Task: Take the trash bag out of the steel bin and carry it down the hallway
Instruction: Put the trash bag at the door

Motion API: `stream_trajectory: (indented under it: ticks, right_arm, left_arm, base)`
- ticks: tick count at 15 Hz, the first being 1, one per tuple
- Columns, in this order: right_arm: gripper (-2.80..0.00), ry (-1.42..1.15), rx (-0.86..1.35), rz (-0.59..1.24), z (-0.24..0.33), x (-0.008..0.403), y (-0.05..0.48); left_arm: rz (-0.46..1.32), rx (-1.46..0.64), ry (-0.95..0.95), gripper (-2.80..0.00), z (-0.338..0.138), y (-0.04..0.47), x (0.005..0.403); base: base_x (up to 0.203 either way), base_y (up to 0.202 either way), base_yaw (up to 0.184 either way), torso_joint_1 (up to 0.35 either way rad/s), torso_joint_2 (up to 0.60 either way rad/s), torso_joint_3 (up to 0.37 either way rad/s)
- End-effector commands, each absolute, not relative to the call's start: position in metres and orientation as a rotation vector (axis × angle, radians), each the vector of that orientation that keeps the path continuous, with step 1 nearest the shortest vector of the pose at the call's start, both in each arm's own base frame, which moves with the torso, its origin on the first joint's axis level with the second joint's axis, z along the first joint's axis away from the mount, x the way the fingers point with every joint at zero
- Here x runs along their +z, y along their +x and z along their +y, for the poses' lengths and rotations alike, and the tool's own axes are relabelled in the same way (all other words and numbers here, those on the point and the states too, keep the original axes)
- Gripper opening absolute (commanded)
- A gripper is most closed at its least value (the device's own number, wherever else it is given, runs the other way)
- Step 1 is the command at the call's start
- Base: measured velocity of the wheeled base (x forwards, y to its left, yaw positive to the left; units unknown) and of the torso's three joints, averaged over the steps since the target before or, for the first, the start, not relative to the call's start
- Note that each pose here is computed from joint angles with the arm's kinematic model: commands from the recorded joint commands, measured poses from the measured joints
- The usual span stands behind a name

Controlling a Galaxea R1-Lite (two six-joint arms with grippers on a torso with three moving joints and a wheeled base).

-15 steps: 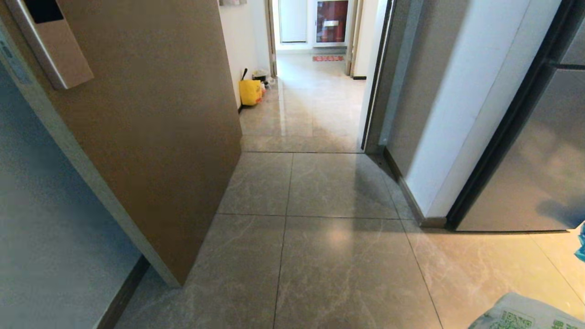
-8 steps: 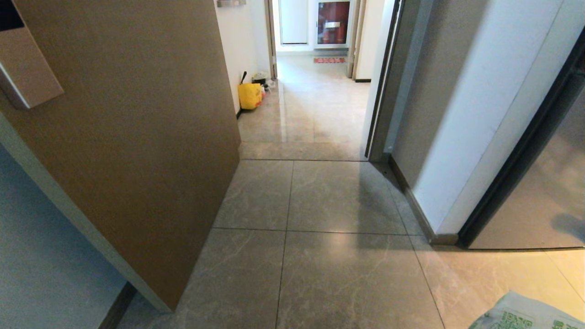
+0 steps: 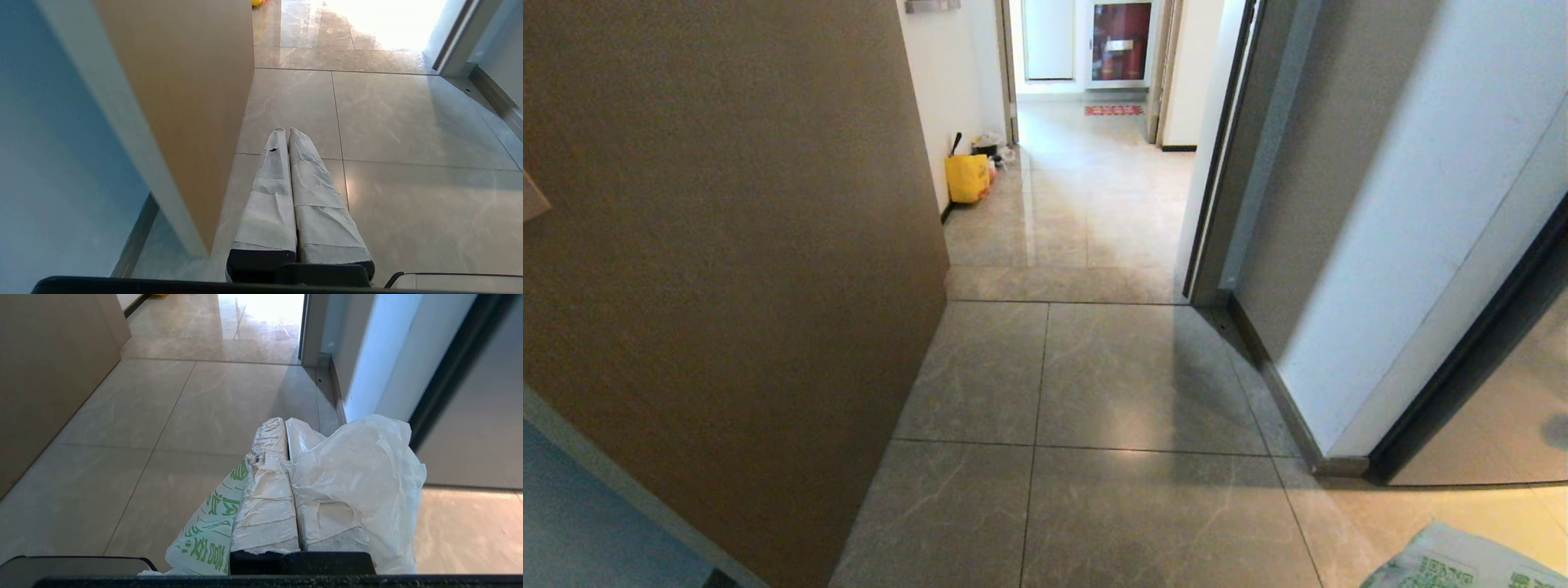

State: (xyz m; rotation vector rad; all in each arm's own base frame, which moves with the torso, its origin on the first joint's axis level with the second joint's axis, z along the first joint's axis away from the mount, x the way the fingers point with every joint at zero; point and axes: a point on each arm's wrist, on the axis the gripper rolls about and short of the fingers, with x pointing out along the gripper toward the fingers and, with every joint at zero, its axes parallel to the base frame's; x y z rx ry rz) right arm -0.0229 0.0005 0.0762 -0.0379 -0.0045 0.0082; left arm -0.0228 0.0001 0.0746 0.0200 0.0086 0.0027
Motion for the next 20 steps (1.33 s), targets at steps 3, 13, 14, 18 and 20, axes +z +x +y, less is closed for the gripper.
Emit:
stream_trajectory:
  ticks: [3, 13, 14, 18, 20]
  right_arm:
    - [-2.80, -0.038, 0.009, -0.004, 0.0005, 0.0761, -0.0229]
    - [-2.80, -0.038, 0.009, -0.004, 0.0005, 0.0760, -0.0229]
    - [-2.80, -0.038, 0.008, -0.003, 0.0005, 0.0758, -0.0228]
    - [-2.80, -0.038, 0.009, -0.004, 0.0005, 0.0761, -0.0229]
    - [-2.80, -0.038, 0.008, -0.005, 0.0005, 0.0762, -0.0229]
  left_arm:
    - [0.008, 0.003, 0.021, -2.80, 0.0001, -0.0228, 0.0747]
    - [0.006, 0.003, 0.020, -2.80, 0.0001, -0.0228, 0.0749]
    - [0.006, 0.003, 0.020, -2.80, 0.0001, -0.0228, 0.0749]
    - [0.006, 0.003, 0.020, -2.80, 0.0001, -0.0228, 0.0749]
    - [0.006, 0.003, 0.018, -2.80, 0.0001, -0.0228, 0.0749]
  base:
    - [0.192, 0.000, 0.000, 0.005, 0.00, 0.001]
    - [0.192, 0.000, 0.001, 0.001, 0.00, 0.002]
    - [0.194, 0.000, 0.000, -0.007, 0.00, 0.005]
    - [0.194, 0.000, 0.000, 0.002, 0.00, 0.002]
    - [0.194, 0.000, 0.000, 0.001, 0.00, 0.007]
